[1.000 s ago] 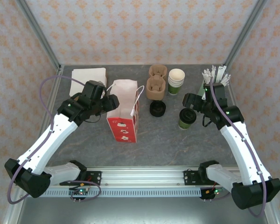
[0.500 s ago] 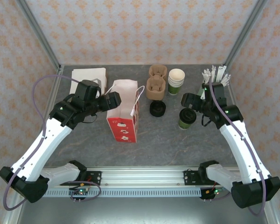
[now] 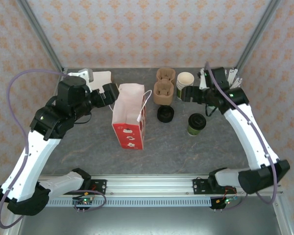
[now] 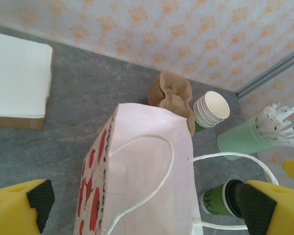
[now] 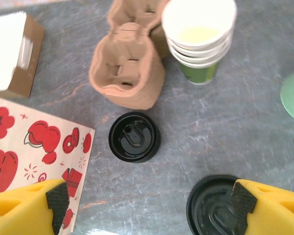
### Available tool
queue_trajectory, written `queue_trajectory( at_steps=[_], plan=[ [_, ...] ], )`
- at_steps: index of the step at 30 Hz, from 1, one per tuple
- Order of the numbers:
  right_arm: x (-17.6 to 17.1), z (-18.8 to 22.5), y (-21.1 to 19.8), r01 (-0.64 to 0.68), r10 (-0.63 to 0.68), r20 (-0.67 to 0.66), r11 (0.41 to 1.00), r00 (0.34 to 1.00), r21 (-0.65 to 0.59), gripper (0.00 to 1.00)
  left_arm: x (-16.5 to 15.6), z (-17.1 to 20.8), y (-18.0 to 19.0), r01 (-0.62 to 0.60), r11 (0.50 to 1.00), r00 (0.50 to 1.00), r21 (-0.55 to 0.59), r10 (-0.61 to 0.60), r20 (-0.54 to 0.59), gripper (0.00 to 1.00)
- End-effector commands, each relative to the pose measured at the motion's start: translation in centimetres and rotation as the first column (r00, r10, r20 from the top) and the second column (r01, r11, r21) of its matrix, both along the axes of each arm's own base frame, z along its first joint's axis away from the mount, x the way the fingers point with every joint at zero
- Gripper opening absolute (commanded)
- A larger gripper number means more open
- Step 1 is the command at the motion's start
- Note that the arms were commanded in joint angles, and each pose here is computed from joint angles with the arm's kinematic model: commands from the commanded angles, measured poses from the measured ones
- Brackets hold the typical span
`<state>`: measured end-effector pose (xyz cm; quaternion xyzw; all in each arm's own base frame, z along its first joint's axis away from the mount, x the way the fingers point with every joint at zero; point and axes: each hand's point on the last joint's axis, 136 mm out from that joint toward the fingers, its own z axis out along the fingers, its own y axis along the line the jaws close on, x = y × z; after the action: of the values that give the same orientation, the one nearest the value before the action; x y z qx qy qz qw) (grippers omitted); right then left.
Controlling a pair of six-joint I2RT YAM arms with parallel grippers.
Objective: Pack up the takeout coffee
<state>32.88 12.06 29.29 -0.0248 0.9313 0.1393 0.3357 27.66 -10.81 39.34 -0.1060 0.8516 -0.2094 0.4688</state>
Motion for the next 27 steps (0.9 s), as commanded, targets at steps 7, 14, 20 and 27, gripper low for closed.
queue_trajectory(
  at_steps=[7, 14, 20, 27],
  plan=[
    [6.5, -1.5, 2.4, -0.319, 0.324, -0.033, 0.903, 0.946, -0.288, 0.90, -2.5, 1.1, 4.5, -0.143, 0.986, 0.987, 0.087, 0.136, 0.081, 1.00],
    [11.8, -4.0, 5.0, -0.462, 0.441, -0.139, 0.828, 0.887, -0.317, 0.76, -2.7, 0.3, 5.1, -0.161, 0.980, 0.986, 0.115, 0.154, 0.068, 1.00],
    [15.1, -6.3, 6.4, -0.537, 0.515, -0.163, 0.766, 0.842, -0.352, 0.73, -2.2, -0.2, 4.9, -0.155, 0.978, 0.988, 0.143, 0.150, 0.047, 1.00],
    [17.4, -9.0, 7.6, -0.570, 0.557, -0.161, 0.719, 0.815, -0.397, 0.72, -1.4, -0.6, 4.5, -0.146, 0.975, 0.989, 0.169, 0.144, 0.025, 1.00]
  ],
)
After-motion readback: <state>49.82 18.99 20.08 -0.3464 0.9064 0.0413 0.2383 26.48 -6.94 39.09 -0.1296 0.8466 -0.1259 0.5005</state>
